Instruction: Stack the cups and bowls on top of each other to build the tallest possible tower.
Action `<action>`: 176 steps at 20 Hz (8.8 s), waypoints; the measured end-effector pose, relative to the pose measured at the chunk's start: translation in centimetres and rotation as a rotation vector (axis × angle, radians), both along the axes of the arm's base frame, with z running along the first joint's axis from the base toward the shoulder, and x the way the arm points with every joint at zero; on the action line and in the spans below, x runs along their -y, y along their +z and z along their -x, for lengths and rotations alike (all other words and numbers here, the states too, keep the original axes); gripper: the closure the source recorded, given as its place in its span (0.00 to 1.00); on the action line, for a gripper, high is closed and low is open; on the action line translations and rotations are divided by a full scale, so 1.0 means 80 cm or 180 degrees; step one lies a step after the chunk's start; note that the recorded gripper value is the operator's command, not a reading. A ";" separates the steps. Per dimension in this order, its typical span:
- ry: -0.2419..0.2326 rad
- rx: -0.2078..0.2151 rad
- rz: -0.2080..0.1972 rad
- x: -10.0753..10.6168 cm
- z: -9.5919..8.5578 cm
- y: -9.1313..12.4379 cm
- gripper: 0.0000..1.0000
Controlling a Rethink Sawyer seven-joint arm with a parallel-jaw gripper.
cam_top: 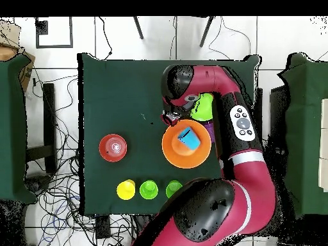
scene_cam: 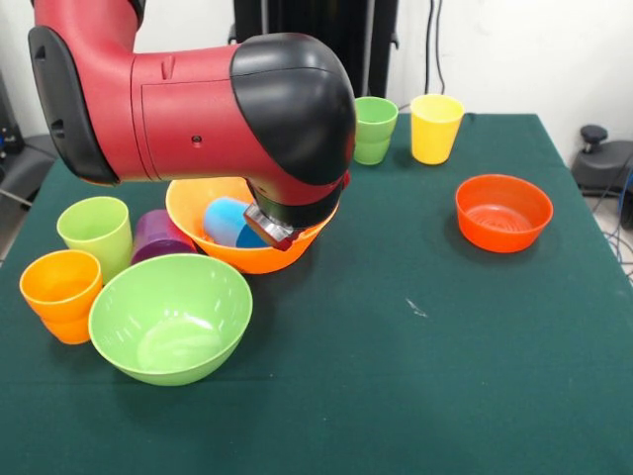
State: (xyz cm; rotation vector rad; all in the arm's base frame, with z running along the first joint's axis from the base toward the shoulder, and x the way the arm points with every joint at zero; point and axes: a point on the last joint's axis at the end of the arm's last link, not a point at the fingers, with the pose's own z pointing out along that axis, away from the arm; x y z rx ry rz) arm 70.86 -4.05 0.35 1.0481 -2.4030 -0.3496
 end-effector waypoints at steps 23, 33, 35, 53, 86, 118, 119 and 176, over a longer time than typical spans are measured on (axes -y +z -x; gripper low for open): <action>-0.0028 0.0119 0.0076 0.016 -0.016 0.041 1.00; -0.0044 0.0255 0.0160 0.030 -0.030 0.093 1.00; -0.0041 0.0268 0.0169 0.030 -0.032 0.097 1.00; 0.0034 0.0599 0.0098 0.006 -0.037 0.063 0.00; -0.0034 0.0602 0.0415 0.058 -0.027 0.092 0.00; -0.1899 0.1936 0.2850 0.012 0.022 0.285 0.00; -0.1906 0.1944 0.2845 0.013 0.023 0.283 0.00; -0.2958 0.1637 0.3493 0.037 0.126 0.207 0.00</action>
